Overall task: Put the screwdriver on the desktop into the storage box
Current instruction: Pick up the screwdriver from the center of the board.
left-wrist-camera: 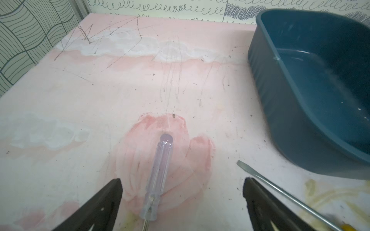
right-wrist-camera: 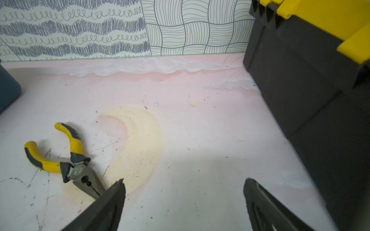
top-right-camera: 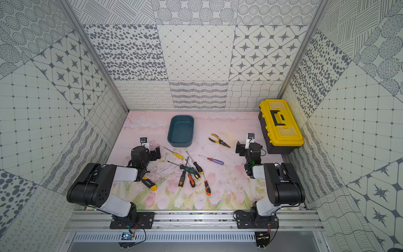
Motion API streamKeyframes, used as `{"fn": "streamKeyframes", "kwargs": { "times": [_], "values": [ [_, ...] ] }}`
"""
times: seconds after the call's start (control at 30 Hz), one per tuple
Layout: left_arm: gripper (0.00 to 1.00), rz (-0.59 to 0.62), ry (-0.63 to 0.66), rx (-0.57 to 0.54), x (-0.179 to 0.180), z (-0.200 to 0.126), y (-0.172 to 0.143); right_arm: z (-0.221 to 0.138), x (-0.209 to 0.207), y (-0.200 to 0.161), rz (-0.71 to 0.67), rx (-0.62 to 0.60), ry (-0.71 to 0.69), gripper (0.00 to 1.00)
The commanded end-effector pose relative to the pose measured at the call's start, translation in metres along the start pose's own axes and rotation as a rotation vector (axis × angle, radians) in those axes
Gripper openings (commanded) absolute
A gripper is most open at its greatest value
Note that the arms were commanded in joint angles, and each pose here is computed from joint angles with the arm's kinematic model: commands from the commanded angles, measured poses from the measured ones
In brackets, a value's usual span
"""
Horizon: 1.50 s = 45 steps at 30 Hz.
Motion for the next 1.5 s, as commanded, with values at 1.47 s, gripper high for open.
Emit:
{"fn": "streamKeyframes", "kwargs": {
  "times": [1.47],
  "values": [
    [0.9, -0.042, 0.049, 0.695, -0.024, -0.053, 0.064, -0.097, 0.025, 0.075, 0.549, 0.05, 0.19, 0.89]
  ]
}}
Point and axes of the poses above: each gripper's point midway between its finger pads, its own z axis out along the fingers, its own x axis along the line the jaws close on, y = z × x, the point moved 4 cm from there along -z, back along the fingers, and after that the axes turned 14 degrees about -z, right-handed, at the moved point
